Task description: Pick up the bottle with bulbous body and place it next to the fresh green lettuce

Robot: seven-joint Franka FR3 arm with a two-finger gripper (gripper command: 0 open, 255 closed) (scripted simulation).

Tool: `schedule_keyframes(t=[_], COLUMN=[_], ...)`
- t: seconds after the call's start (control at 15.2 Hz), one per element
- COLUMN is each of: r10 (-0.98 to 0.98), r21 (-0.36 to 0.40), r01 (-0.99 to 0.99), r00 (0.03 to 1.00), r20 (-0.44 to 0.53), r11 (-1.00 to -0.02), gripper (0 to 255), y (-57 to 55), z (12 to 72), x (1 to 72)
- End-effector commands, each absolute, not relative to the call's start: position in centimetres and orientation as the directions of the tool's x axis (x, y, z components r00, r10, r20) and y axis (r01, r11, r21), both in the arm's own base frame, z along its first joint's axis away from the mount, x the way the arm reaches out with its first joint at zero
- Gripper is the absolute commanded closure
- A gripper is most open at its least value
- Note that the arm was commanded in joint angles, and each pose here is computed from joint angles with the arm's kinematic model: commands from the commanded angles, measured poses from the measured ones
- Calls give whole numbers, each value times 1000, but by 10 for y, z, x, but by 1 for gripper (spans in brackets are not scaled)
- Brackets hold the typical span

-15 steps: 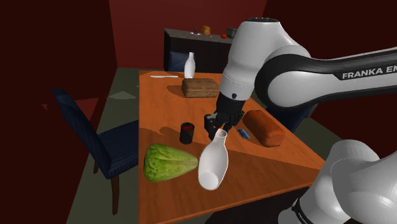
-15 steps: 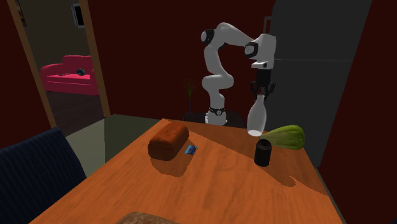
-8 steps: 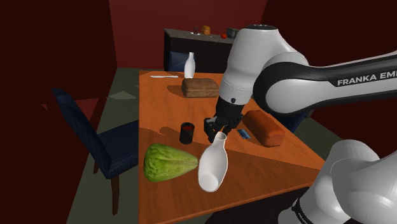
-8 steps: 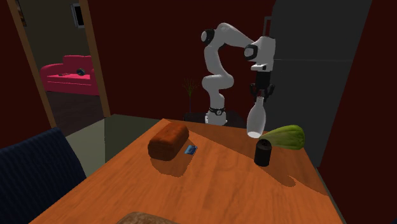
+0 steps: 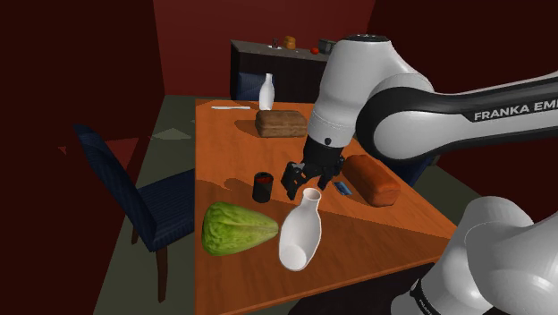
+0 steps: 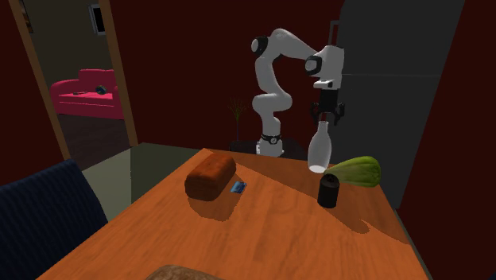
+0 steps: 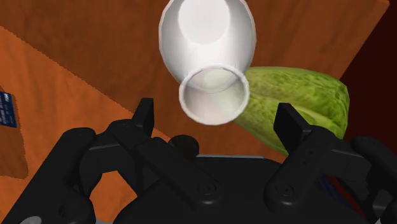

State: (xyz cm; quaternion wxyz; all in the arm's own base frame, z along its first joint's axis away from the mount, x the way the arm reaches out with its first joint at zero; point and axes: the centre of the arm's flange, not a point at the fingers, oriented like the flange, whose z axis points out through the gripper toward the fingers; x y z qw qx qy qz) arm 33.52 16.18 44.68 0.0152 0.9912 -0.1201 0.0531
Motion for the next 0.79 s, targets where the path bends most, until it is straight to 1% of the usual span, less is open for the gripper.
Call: schedule_keyframes(t=[0.0,0.2,0.73], r10=[-237,-237,-237], r21=[17,17,17], r01=[-240,-240,-240], r00=[965,965,965], r20=[109,109,109], r11=[-971,-971,-971], gripper=[0,0,0], y=[162,164,164], z=[460,496,496], x=[334,330,330])
